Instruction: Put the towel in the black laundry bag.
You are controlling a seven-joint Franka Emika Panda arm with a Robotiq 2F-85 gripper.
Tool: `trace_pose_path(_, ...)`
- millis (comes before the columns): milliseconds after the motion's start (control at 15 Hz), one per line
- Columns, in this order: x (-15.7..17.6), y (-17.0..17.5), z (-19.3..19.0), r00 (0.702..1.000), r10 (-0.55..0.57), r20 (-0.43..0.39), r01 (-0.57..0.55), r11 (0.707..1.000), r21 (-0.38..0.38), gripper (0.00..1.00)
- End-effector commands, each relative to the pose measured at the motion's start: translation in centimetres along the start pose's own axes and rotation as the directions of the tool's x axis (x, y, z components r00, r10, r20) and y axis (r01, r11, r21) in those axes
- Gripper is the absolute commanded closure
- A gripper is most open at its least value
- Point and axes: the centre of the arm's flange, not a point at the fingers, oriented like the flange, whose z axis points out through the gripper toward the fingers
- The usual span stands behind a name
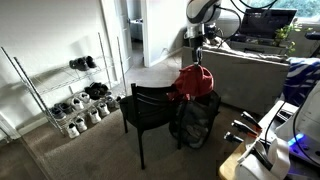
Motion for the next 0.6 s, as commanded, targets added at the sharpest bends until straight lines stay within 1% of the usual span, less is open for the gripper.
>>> trace_pose_path(0,0.2,0.4,-0.4,0.999,-0.044,0.003,0.044,0.999,0.028,0.51)
trace_pose_path(267,0.0,0.3,-0.6,0.999,-0.041,0.007,0.041,0.999,0.023,0.76)
trace_pose_path(467,-1.7,0.2,-1.7,1.000,-0.031,-0.005,0.031,0.999,0.016,0.95)
trace_pose_path(533,-2.5,0.1,-2.1,1.000,-0.024,-0.011,0.024,1.000,0.010,0.98)
